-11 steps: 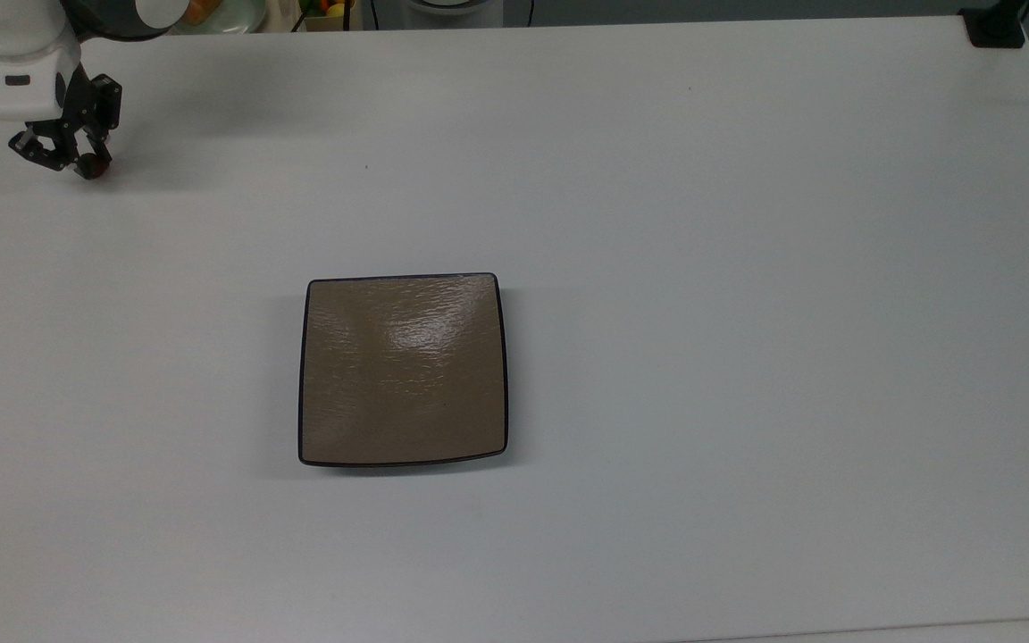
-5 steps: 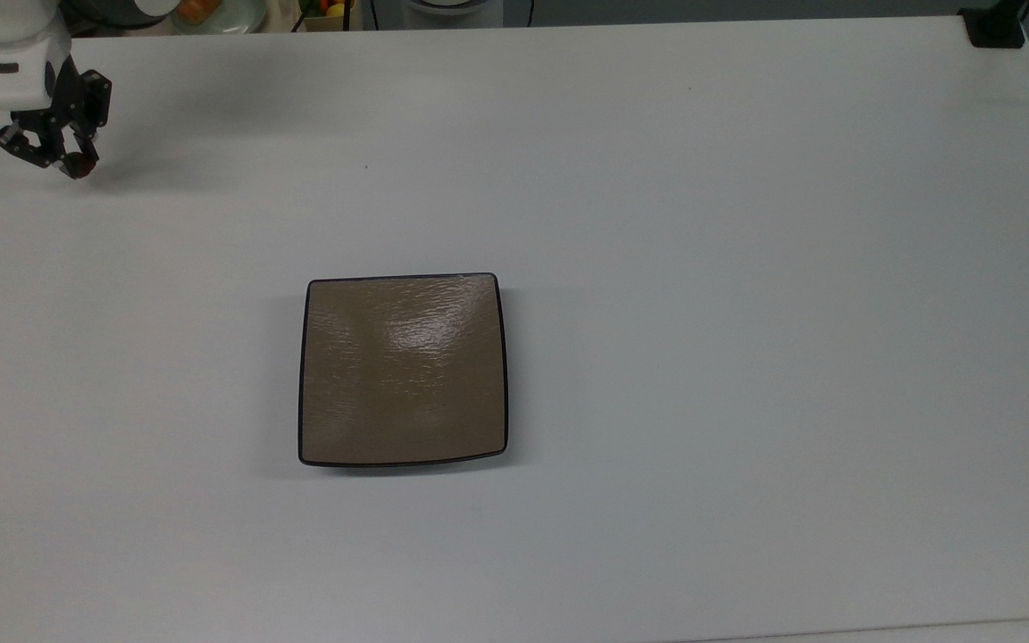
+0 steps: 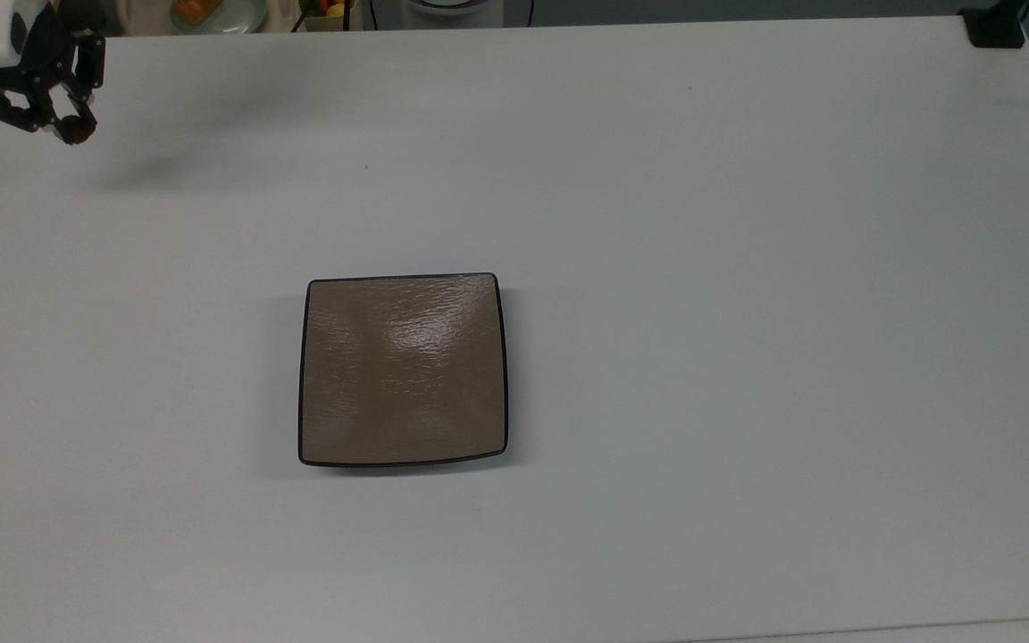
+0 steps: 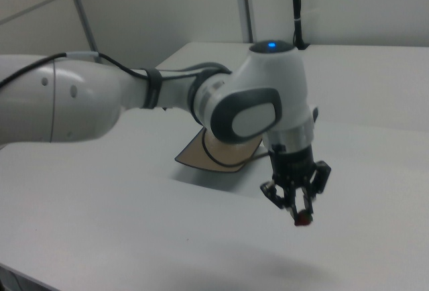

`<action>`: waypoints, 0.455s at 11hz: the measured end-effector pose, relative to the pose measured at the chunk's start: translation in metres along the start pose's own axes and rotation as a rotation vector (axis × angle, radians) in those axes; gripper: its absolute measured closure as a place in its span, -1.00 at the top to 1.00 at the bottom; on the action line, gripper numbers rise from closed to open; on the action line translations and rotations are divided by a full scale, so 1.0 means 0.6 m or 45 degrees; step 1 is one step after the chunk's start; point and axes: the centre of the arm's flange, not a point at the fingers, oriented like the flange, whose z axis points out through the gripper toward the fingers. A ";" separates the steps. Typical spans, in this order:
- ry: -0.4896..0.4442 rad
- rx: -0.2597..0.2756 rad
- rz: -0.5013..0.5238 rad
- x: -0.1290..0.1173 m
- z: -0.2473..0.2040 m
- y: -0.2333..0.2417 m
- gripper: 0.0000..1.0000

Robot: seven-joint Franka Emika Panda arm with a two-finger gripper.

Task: Strawberries on a ceramic plate
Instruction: 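Lift the strawberry and carry it toward the brown plate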

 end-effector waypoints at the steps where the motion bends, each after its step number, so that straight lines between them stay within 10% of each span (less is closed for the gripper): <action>1: 0.008 -0.009 0.050 0.019 -0.025 -0.004 -0.42; 5: 0.032 0.017 0.259 0.097 -0.127 -0.040 -0.42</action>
